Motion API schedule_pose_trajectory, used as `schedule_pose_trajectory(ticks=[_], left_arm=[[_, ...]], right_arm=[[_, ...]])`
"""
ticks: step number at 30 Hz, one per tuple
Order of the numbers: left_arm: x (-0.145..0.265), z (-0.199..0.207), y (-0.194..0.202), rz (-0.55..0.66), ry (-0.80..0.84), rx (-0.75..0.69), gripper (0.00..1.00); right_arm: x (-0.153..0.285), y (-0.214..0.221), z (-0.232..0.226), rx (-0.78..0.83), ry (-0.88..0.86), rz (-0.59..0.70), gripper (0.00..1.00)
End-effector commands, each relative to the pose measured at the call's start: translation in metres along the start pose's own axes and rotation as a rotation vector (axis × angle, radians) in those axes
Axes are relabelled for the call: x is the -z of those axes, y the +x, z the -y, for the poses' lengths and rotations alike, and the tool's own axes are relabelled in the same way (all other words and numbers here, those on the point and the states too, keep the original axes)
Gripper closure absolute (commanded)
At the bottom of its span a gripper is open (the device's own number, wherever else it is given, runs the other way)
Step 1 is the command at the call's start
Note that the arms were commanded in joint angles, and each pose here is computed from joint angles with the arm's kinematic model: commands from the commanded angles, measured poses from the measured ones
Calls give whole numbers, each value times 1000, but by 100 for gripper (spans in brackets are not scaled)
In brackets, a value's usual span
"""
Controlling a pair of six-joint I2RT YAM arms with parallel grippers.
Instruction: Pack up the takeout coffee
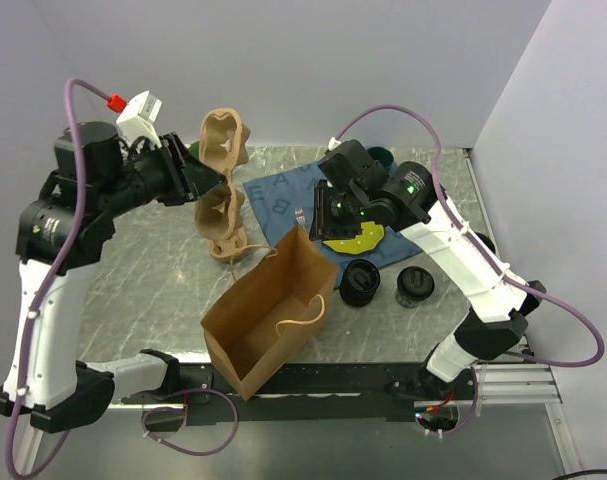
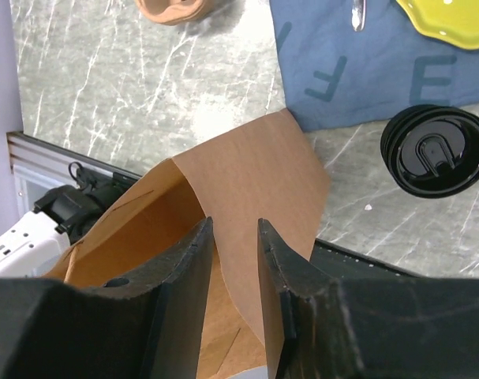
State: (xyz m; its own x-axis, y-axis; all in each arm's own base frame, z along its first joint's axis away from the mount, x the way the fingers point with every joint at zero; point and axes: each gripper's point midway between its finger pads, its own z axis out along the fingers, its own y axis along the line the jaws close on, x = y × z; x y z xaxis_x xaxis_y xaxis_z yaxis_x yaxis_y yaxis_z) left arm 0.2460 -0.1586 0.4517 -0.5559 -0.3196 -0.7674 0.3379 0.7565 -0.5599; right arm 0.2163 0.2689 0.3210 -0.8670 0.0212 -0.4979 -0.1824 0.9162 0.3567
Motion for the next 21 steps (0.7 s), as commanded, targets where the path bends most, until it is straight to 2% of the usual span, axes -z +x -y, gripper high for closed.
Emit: schedule_pose_trajectory(ticks=[1,5,10,16,21], left_arm=[[29,42,1,-25,179,-37,86],[67,79,-5,26,333,-55,82],[91,101,11,-9,474,-1,82],[124,103,37,-30,498,25,80],[137,104,40,-72,460,21,83]], right_arm=[[16,11,15,50,38,-57,62],[17,9,11,64,7,-53,59],[23,5,8,60,-17,-31,57],[33,1,13,51,-28,13,57],[35,3,23,31,-19,33,57]])
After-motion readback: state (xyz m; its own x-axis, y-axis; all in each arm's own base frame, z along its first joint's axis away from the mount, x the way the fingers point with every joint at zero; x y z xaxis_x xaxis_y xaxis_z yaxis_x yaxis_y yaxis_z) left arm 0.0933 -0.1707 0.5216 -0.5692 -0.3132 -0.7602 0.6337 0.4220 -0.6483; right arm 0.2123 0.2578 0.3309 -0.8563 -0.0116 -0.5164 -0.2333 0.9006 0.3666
